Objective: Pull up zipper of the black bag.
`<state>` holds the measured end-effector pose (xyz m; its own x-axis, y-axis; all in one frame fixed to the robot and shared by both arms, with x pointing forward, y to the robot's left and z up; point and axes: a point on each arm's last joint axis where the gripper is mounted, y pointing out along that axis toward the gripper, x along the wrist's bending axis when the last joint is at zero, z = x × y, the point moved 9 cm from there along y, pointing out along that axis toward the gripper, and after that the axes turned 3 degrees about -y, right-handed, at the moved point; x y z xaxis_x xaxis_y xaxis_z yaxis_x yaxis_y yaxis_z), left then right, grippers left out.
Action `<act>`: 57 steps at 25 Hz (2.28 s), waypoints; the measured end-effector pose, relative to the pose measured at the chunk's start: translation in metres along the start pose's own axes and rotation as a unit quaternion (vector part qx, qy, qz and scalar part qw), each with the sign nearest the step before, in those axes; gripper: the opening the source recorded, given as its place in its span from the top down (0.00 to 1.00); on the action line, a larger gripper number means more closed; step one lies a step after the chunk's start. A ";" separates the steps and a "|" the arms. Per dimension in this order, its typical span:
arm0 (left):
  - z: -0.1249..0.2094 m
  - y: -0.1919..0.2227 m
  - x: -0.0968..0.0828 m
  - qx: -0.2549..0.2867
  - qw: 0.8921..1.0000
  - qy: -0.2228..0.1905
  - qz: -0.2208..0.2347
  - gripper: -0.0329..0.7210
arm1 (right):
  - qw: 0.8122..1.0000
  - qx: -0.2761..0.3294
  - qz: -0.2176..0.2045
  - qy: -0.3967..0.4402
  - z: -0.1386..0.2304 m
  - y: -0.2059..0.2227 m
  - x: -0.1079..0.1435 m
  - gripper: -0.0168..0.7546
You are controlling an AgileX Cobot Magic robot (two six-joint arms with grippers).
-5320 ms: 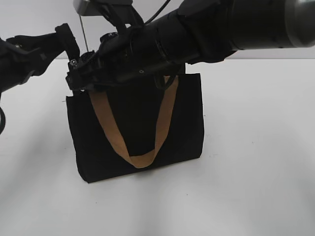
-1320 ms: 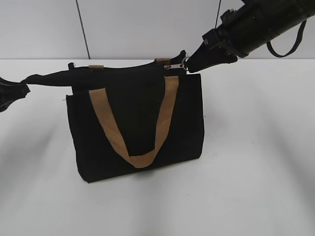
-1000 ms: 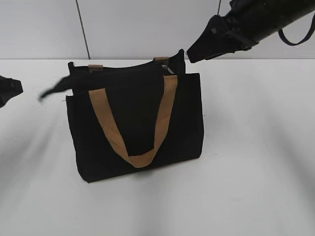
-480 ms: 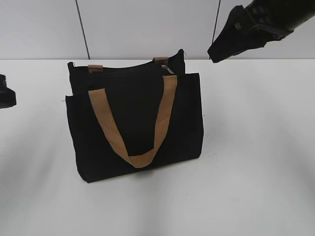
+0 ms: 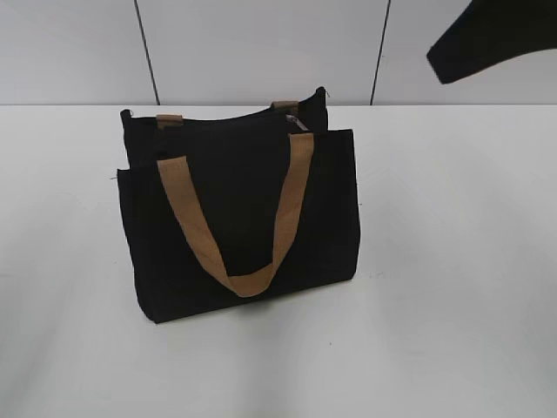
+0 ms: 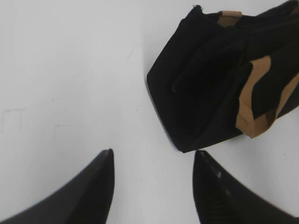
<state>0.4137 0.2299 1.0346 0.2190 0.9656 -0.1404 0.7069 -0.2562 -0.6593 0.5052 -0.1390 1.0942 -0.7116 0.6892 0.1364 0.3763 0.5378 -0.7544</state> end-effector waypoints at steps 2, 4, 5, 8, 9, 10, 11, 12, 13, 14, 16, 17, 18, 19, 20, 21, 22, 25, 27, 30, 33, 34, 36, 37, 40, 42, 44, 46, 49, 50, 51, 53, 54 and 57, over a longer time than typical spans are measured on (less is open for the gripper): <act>0.006 -0.015 0.002 -0.006 1.000 0.004 0.007 0.42 | 1.000 -0.013 0.001 -0.002 0.001 -0.017 0.010 0.39; 0.014 -0.028 0.003 -0.009 1.000 0.007 0.015 0.42 | 1.000 -0.025 0.003 -0.006 0.003 -0.032 0.018 0.39; 0.018 -0.035 0.003 -0.010 1.000 0.006 0.021 0.42 | 0.999 -0.030 0.004 -0.008 0.006 -0.039 0.023 0.39; 0.027 -0.051 0.002 -0.021 0.999 0.008 0.038 0.42 | 0.999 -0.038 0.007 -0.006 0.027 -0.051 0.035 0.39; 0.029 -0.055 0.003 -0.026 0.999 0.007 0.041 0.42 | 0.999 -0.035 0.006 0.000 0.038 -0.051 0.038 0.39; 0.032 -0.059 0.004 -0.030 0.999 0.007 0.043 0.42 | 0.999 -0.036 0.008 0.003 0.049 -0.053 0.042 0.39; 0.035 -0.062 0.004 -0.030 0.999 0.008 0.044 0.42 | 0.999 -0.044 0.011 0.006 0.058 -0.057 0.046 0.39; 0.038 -0.066 0.006 -0.032 0.998 0.010 0.044 0.42 | 0.998 -0.053 0.014 0.006 0.068 -0.060 0.051 0.39; 0.041 -0.069 0.007 -0.032 0.998 0.013 0.045 0.43 | 0.998 -0.060 0.020 0.005 0.080 -0.065 0.055 0.39; 0.043 -0.071 0.008 -0.032 0.998 0.015 0.045 0.43 | 0.997 -0.072 0.026 0.004 0.091 -0.070 0.060 0.39; 0.047 -0.076 0.009 -0.036 0.998 0.019 0.046 0.43 | 0.996 -0.083 0.044 0.008 0.111 -0.076 0.064 0.39; 0.048 -0.078 0.010 -0.042 0.998 0.021 0.048 0.43 | 0.995 -0.086 0.057 0.011 0.122 -0.078 0.063 0.39; 0.050 -0.080 0.010 -0.046 0.997 0.023 0.049 0.43 | 0.993 -0.091 0.071 0.017 0.132 -0.081 0.063 0.39; 0.053 -0.081 0.011 -0.051 0.997 0.023 0.050 0.43 | 0.991 -0.097 0.084 0.027 0.142 -0.083 0.062 0.39; 0.056 -0.081 0.012 -0.055 0.997 0.023 0.052 0.44 | 0.990 -0.099 0.098 0.035 0.152 -0.084 0.060 0.39; 0.060 -0.080 0.013 -0.056 0.997 0.022 0.054 0.44 | 0.987 -0.107 0.112 0.045 0.162 -0.086 0.059 0.39; 0.065 -0.079 0.013 -0.055 0.997 0.021 0.057 0.44 | 0.983 -0.118 0.126 0.055 0.171 -0.089 0.058 0.39; 0.075 -0.080 0.012 -0.064 0.995 0.017 0.070 0.44 | 0.975 -0.141 0.157 0.075 0.196 -0.092 0.055 0.39; 0.079 -0.082 0.014 -0.077 0.994 0.018 0.073 0.45 | 0.972 -0.142 0.172 0.079 0.213 -0.090 0.053 0.39; 0.085 -0.082 0.015 -0.087 0.993 0.035 0.074 0.45 | 0.967 -0.149 0.191 0.075 0.231 -0.089 0.051 0.40; 0.090 -0.080 0.016 -0.092 0.992 0.043 0.075 0.45 | 0.962 -0.162 0.210 0.069 0.244 -0.087 0.048 0.42; 0.089 -0.081 0.016 -0.096 0.991 0.045 0.076 0.46 | 0.962 -0.158 0.213 0.069 0.247 -0.084 0.046 0.42; 0.088 -0.079 0.015 -0.104 0.990 0.050 0.077 0.46 | 0.961 -0.154 0.219 0.068 0.250 -0.081 0.043 0.42; 0.087 -0.077 0.015 -0.108 0.990 0.052 0.078 0.46 | 0.960 -0.157 0.222 0.067 0.249 -0.081 0.042 0.42; 0.087 -0.075 0.014 -0.111 0.989 0.054 0.078 0.46 | 0.957 -0.165 0.230 0.063 0.247 -0.077 0.037 0.42; 0.086 -0.075 0.014 -0.114 0.989 0.054 0.079 0.47 | 0.956 -0.166 0.233 0.062 0.247 -0.076 0.035 0.42; 0.085 -0.075 0.014 -0.115 0.989 0.055 0.079 0.47 | 0.956 -0.168 0.234 0.060 0.246 -0.076 0.034 0.42; 0.085 -0.075 0.014 -0.115 0.989 0.055 0.080 0.47 | 0.956 -0.168 0.235 0.059 0.246 -0.076 0.034 0.42; 0.085 -0.075 0.014 -0.115 0.989 0.056 0.080 0.48 | 0.955 -0.170 0.235 0.059 0.245 -0.077 0.034 0.43; 0.085 -0.075 0.014 -0.115 0.989 0.056 0.081 0.48 | 0.955 -0.170 0.235 0.059 0.245 -0.076 0.034 0.43; 0.085 -0.075 0.014 -0.115 0.989 0.056 0.081 0.49 | 0.955 -0.171 0.235 0.058 0.245 -0.077 0.034 0.43; 0.085 -0.076 0.014 -0.115 0.988 0.056 0.081 0.50 | 0.955 -0.171 0.235 0.058 0.245 -0.077 0.034 0.43; 0.085 -0.076 0.014 -0.115 0.988 0.056 0.081 0.50 | 0.955 -0.171 0.235 0.058 0.245 -0.077 0.034 0.43; 0.085 -0.076 0.014 -0.115 0.988 0.056 0.081 0.52 | 0.955 -0.170 0.236 0.057 0.245 -0.077 0.034 0.43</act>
<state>0.3060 0.2663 1.0196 0.4059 0.9034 -0.1385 0.7879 -0.4226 -0.4479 0.3069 -0.2757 0.9995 -0.3537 0.9317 -0.0830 0.8238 0.2682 -0.4994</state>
